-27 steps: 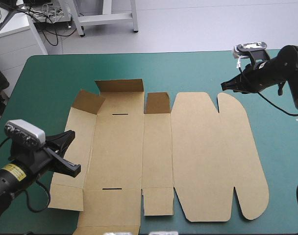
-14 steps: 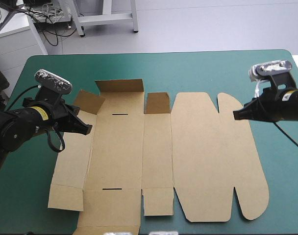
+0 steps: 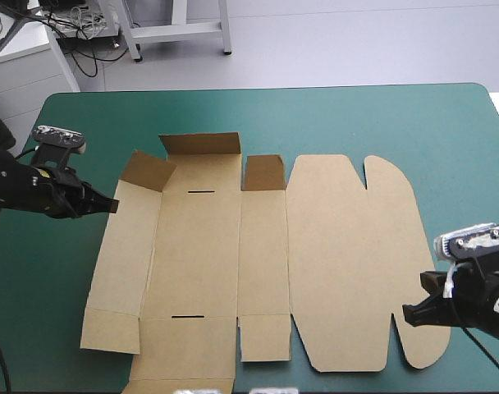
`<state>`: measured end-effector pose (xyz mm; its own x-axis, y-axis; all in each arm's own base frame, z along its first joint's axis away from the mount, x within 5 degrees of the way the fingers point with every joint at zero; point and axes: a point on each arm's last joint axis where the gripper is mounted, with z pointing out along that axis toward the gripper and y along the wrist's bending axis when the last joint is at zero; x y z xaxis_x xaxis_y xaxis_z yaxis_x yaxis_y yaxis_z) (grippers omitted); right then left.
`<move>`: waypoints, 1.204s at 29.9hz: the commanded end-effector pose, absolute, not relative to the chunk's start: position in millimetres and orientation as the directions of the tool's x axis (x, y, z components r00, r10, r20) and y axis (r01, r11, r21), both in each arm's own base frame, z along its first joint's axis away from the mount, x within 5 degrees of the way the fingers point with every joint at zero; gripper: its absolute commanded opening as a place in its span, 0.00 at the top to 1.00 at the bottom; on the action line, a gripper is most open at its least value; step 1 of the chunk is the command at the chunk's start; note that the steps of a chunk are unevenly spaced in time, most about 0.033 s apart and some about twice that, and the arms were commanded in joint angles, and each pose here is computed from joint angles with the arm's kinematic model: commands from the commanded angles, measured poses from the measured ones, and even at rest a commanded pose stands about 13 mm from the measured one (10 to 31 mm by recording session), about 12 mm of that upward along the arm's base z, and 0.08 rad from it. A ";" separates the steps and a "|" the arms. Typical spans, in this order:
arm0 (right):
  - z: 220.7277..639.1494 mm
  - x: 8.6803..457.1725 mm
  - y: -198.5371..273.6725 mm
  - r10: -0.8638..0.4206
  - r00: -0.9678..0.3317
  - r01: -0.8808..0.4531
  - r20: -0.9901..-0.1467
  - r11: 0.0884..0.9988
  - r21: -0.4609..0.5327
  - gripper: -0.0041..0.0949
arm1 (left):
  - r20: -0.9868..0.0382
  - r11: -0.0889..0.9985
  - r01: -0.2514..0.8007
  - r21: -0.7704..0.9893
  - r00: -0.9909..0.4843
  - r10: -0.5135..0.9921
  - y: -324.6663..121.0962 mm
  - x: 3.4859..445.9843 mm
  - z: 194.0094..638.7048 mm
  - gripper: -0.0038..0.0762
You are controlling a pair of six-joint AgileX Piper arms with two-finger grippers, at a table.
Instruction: Fold the box
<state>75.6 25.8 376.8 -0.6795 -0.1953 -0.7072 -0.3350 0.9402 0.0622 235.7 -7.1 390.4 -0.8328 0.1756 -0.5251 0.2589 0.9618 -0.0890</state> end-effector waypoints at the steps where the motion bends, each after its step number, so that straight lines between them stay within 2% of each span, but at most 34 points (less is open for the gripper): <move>1: 379.7 68.3 26.2 -0.164 -0.622 -0.325 -0.765 0.944 0.062 0.97 | -0.574 0.927 0.282 -0.246 -0.814 0.095 4.6 239.4 399.9 0.93; 4: 374.1 60.2 26.9 -0.159 -0.618 -0.329 -0.770 0.942 0.069 0.97 | -0.549 0.930 0.190 -0.314 -0.835 -0.015 27.4 250.7 390.7 0.93; 11: 366.5 46.2 26.7 -0.160 -0.598 -0.332 -0.786 0.941 0.061 0.97 | -0.472 0.933 0.054 -0.356 -0.872 -0.129 63.5 269.5 365.8 0.93; 15: 367.1 44.7 26.1 -0.160 -0.587 -0.328 -0.793 0.943 0.052 0.97 | -0.388 0.912 -0.046 -0.407 -0.895 -0.218 71.3 278.7 350.9 0.90; 18: 367.9 45.5 25.7 -0.159 -0.579 -0.324 -0.800 0.945 0.047 0.97 | -0.362 0.907 -0.060 -0.416 -0.904 -0.226 71.5 280.0 343.7 0.79; 21: 368.9 46.4 25.5 -0.155 -0.568 -0.321 -0.808 0.946 0.044 0.97 | -0.334 0.912 -0.087 -0.401 -0.913 -0.234 72.1 275.8 337.7 0.58; 25: 369.0 46.4 25.5 -0.156 -0.566 -0.321 -0.809 0.946 0.043 0.97 | -0.299 0.936 -0.100 -0.338 -0.931 -0.208 74.7 266.3 328.7 0.12; 26: 369.0 46.4 25.5 -0.156 -0.566 -0.321 -0.809 0.946 0.043 0.97 | -0.293 0.935 -0.102 -0.340 -0.933 -0.209 73.8 264.2 326.8 0.03; 36: 369.9 47.2 25.2 -0.184 -0.546 -0.336 -0.817 0.942 0.012 0.97 | -0.089 0.891 -0.171 -0.421 -0.970 -0.228 61.2 241.8 271.9 0.04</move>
<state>43.0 25.0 358.8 -0.6090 -0.1994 -0.7677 -0.3434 0.9388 0.0285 254.1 72.0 268.7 -0.9636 -0.2300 -0.1363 -0.1691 0.9192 -0.3557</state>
